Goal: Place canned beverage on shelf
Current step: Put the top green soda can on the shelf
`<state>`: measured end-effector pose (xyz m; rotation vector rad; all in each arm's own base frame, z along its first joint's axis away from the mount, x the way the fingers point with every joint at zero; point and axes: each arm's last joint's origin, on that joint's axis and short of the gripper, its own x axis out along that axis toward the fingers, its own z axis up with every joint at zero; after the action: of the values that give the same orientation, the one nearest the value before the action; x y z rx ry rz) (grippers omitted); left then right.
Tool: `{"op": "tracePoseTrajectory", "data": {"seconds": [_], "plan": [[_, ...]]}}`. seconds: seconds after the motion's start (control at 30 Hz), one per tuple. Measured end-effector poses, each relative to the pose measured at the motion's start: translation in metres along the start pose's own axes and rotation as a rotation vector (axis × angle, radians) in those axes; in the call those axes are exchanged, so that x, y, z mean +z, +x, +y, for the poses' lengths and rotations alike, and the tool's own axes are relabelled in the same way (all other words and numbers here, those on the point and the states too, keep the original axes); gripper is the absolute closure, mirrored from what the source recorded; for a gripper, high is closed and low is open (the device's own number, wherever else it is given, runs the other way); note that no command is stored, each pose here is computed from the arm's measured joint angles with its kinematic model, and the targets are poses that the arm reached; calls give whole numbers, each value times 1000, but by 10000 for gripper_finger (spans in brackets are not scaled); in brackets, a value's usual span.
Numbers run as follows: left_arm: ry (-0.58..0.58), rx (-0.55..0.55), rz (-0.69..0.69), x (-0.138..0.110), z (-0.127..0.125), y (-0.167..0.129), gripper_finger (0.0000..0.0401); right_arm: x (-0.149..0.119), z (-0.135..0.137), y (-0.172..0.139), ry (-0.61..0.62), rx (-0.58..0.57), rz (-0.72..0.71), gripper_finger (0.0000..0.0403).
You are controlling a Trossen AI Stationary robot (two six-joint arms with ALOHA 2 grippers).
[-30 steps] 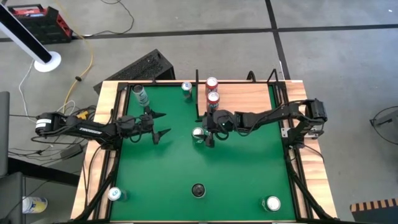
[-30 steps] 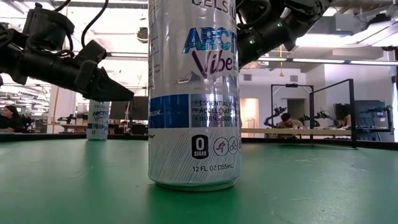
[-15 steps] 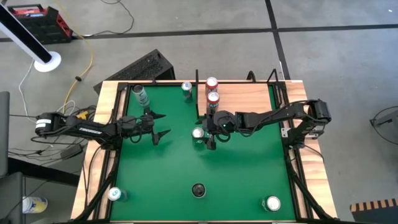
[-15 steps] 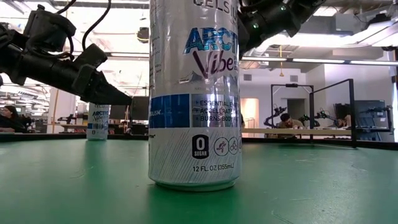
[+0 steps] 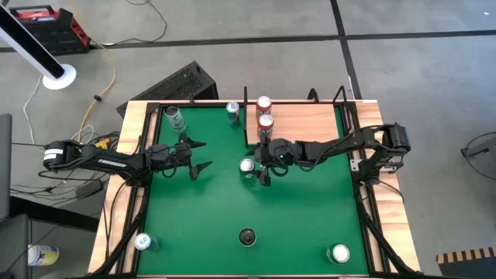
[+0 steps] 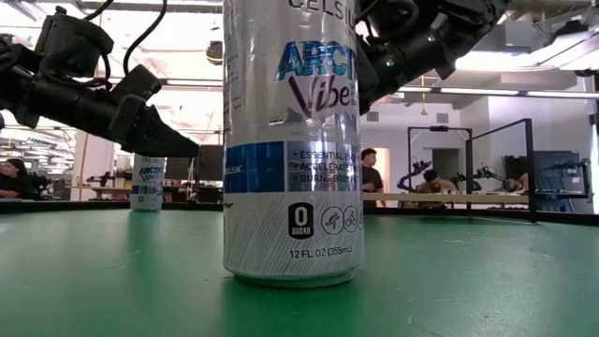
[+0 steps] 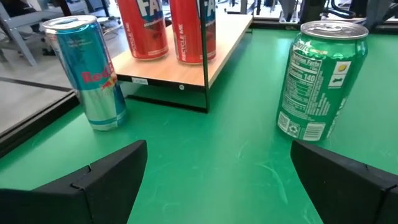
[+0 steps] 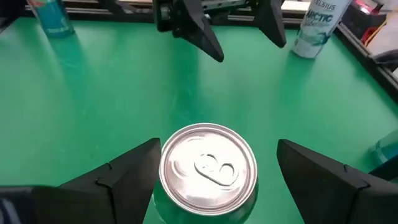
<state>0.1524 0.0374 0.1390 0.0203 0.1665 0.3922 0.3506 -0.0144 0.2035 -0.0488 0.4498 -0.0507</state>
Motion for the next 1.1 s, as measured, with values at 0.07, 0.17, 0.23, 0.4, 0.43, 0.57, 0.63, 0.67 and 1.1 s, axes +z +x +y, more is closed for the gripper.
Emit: {"op": "tracePoseTrajectory", "data": {"seconds": [0.07, 0.17, 0.23, 0.4, 0.43, 0.57, 0.63, 0.67, 1.1], "plan": [[0, -3, 0, 0, 0, 0, 19, -3, 0, 0, 3, 1, 9, 58], [0, -46, -6, 1, -1, 0, 19, -9, 1, 0, 14, 3, 22, 58], [-1, -67, -24, 3, -2, -1, 19, -11, 1, -1, 26, 4, 7, 58], [-12, -88, -87, 11, -1, -7, 19, -18, 4, -2, 27, 10, -50, 58], [-13, -90, -91, 13, -1, -8, 19, -18, 5, -2, 26, 12, -51, 58], [-21, -104, -126, 18, 0, -15, 19, -21, 5, -3, 25, 12, -58, 58], [-26, -117, -144, 21, 0, -18, 19, -20, 4, -3, 24, 8, -63, 58], [-27, -123, -148, 22, 1, -20, 19, -21, 3, -2, 25, 7, -61, 58], [-65, -81, -76, 16, 4, -32, 19, -35, 4, 20, 50, 23, -90, 60]]}}
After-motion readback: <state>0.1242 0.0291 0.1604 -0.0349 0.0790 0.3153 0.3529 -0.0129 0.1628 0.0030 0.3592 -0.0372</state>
